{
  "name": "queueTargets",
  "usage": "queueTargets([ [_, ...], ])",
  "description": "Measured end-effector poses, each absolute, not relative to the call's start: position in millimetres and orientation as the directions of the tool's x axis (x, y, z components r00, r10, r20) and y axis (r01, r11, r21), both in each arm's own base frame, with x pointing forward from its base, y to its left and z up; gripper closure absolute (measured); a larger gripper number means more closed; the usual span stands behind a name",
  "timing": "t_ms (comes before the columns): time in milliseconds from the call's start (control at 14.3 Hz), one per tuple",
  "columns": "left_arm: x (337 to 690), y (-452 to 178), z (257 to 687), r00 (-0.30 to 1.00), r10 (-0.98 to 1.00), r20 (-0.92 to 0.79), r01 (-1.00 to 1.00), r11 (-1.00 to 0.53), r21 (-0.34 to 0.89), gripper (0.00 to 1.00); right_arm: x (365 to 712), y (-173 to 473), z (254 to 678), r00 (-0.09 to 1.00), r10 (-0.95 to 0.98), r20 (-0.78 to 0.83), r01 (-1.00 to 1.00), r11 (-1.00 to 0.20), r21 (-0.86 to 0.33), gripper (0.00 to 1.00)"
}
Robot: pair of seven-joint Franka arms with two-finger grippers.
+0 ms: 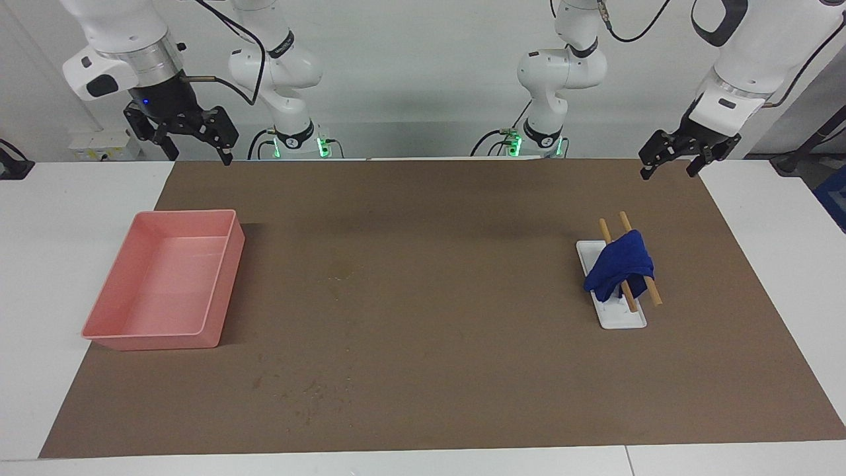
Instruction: Wipe water with towel using both arms
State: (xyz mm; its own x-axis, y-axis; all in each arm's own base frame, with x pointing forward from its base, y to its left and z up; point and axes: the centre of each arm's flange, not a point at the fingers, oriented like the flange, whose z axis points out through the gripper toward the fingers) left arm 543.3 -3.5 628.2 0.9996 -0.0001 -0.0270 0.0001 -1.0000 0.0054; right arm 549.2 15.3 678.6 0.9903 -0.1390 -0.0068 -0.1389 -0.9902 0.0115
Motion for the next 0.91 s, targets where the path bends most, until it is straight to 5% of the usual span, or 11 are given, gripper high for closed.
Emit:
queueTargets([
  [910,542.5,-3.2,627.5,0.999,0.000,-0.035,0.000,-1.000,0.001,0.00,549.2,15.3,678.6,0.990,-0.139,-0.007,-0.139,-0.990,0.011,0.00],
])
